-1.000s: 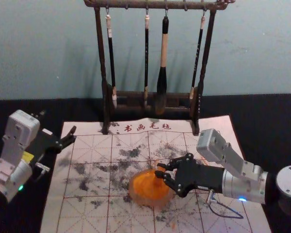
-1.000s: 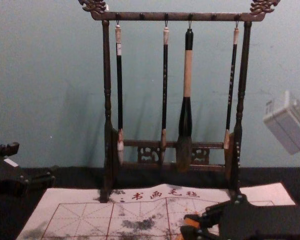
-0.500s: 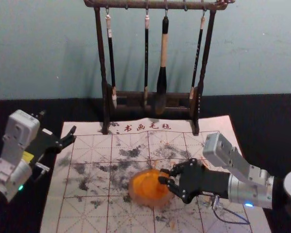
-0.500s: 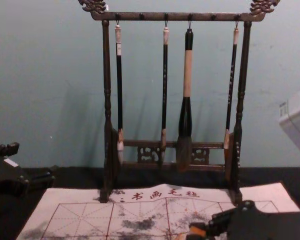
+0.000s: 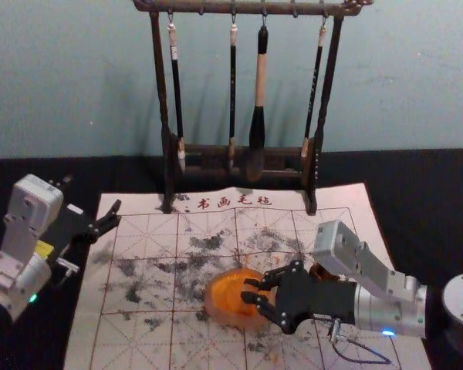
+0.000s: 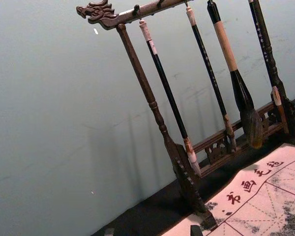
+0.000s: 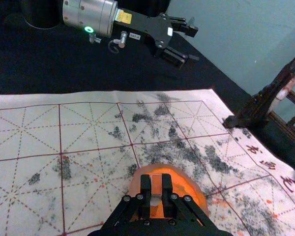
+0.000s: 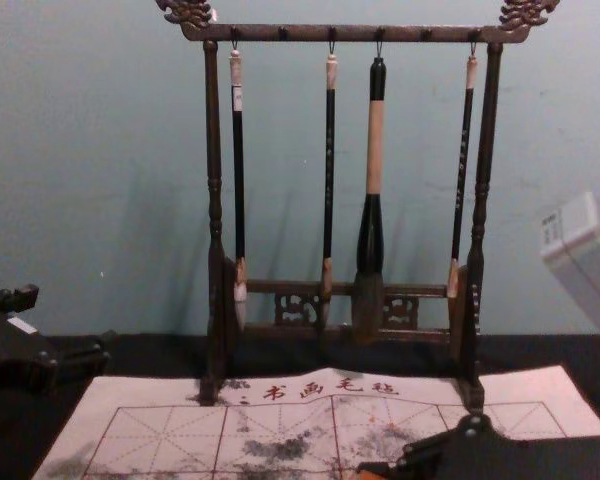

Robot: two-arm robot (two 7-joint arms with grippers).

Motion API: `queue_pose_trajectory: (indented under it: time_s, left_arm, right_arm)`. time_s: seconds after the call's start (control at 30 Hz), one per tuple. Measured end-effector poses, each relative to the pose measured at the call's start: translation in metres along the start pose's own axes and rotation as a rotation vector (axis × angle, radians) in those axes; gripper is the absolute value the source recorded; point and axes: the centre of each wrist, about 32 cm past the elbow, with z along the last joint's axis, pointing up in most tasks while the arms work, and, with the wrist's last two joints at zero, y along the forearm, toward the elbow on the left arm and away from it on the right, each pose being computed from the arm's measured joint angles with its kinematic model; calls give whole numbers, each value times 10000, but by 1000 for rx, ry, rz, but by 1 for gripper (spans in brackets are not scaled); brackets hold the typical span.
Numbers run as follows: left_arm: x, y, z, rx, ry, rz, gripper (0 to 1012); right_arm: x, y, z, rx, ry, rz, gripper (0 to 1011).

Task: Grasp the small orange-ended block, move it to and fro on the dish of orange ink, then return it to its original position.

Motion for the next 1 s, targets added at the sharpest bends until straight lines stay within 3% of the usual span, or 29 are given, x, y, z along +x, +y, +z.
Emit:
queue_pose_trajectory:
  time_s: [0.53, 1.0]
  left_arm:
    - [0, 0, 0, 0, 0, 0, 1001]
    - [0, 0, 0, 0, 0, 0, 1001]
  right_arm:
    - [115, 163, 68, -21, -24, -11, 104]
    - [207, 144, 54, -44, -14, -52, 104]
